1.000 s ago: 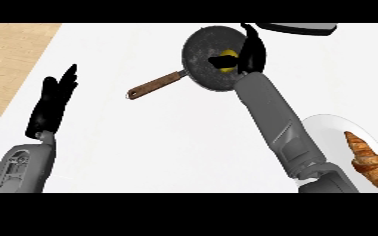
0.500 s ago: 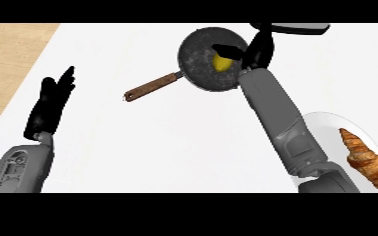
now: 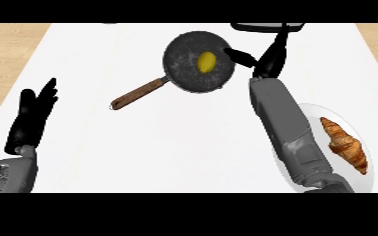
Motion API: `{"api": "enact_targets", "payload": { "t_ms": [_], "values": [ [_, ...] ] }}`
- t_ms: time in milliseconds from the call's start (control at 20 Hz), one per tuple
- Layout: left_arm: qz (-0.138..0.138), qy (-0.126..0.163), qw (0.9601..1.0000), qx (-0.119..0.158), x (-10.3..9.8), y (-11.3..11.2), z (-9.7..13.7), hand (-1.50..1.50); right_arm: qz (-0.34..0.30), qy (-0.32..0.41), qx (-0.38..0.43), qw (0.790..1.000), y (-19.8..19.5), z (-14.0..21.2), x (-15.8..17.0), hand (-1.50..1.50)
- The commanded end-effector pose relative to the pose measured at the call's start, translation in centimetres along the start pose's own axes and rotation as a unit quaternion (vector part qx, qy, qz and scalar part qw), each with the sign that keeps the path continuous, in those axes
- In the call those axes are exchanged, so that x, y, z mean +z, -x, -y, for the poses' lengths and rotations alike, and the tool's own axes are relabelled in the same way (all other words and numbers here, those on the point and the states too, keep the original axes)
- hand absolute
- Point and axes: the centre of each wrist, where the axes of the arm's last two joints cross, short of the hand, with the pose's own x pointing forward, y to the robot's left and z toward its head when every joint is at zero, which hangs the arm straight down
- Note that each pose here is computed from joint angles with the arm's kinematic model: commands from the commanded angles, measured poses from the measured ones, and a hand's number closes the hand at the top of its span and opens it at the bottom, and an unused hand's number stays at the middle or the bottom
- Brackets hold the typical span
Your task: Pick the lemon from the plate and place it in the pan
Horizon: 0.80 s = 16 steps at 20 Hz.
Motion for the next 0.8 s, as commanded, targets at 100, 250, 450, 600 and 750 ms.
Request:
{"api": "enact_targets", "payload": {
  "t_ms": [100, 250, 450, 600, 750],
  "values": [
    [-0.025, -0.016, 0.9996, 0.004, 1.2, 1.6, -0.2, 0.00, 0.000, -0.001, -0.013, 1.000, 4.0, 4.1, -1.0, -1.50],
    [-0.021, -0.023, 0.9995, 0.003, 1.4, 0.6, 0.2, 0.00, 0.007, -0.023, -0.009, 1.000, 4.6, 5.9, -0.4, -1.50],
    [-0.023, -0.027, 0.9993, 0.008, 1.8, 1.9, -3.2, 0.00, 0.001, -0.040, -0.011, 0.999, 6.6, 10.3, 0.5, -1.50],
    [-0.031, -0.026, 0.9991, 0.011, 0.9, 0.6, -2.0, 0.00, 0.002, -0.056, -0.001, 0.998, 6.4, 12.8, 2.2, -1.50],
    [-0.019, -0.035, 0.9992, 0.002, 1.3, 1.1, -0.6, 0.00, 0.005, -0.061, 0.004, 0.998, 7.5, 17.5, 3.1, -1.50]
  ]
}}
